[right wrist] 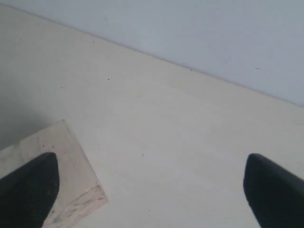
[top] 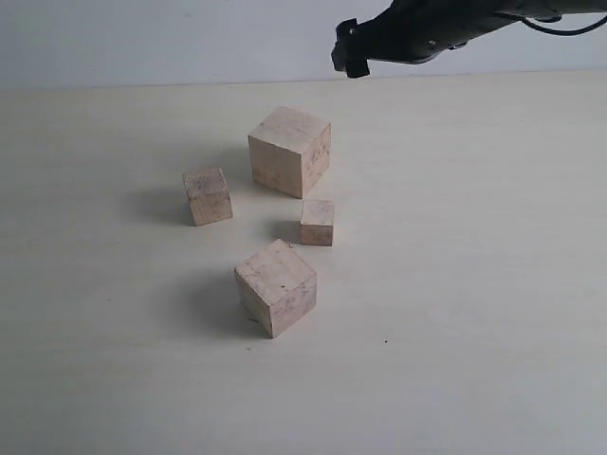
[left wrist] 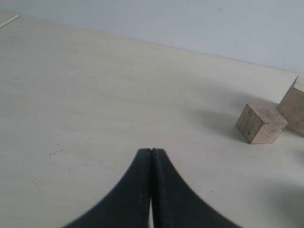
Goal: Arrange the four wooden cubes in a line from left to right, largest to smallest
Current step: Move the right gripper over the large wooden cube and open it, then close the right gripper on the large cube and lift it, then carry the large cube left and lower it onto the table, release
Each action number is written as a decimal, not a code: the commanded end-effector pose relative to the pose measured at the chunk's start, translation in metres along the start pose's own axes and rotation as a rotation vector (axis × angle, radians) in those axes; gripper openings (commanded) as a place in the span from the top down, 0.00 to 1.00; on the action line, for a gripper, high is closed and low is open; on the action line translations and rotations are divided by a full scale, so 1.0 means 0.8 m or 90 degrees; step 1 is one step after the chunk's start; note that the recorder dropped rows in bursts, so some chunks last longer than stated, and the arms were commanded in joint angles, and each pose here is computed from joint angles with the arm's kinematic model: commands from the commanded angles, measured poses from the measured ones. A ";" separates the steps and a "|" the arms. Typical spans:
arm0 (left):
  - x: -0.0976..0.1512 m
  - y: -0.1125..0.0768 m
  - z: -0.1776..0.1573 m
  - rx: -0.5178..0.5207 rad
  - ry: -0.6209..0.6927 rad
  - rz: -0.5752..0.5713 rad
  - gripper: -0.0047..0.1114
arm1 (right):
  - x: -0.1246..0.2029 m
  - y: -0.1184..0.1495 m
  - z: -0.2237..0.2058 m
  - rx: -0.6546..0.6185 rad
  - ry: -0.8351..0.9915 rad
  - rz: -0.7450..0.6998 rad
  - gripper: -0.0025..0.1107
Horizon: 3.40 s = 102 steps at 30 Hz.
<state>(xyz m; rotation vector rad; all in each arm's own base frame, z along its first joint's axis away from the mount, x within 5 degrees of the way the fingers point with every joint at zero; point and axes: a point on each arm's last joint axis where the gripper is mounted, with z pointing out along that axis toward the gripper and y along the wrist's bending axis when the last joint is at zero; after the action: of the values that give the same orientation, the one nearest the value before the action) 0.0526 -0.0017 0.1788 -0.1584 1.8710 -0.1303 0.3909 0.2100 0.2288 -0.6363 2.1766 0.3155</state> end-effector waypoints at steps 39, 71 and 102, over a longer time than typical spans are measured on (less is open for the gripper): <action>0.000 0.000 0.000 0.004 -0.009 0.004 0.96 | 0.053 0.046 0.082 -0.276 -0.110 -0.272 0.05; 0.000 0.000 0.000 0.004 -0.009 0.004 0.96 | 0.081 0.041 0.133 -0.279 -0.063 -0.208 0.45; 0.000 0.000 0.000 0.004 -0.009 0.004 0.96 | -0.047 0.200 0.007 -0.564 -0.280 -0.434 0.98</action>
<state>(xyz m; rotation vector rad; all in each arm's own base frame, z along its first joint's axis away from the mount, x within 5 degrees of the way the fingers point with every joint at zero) 0.0526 -0.0017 0.1788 -0.1584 1.8710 -0.1303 0.3388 0.3391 0.2531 -1.5221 1.2811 0.9576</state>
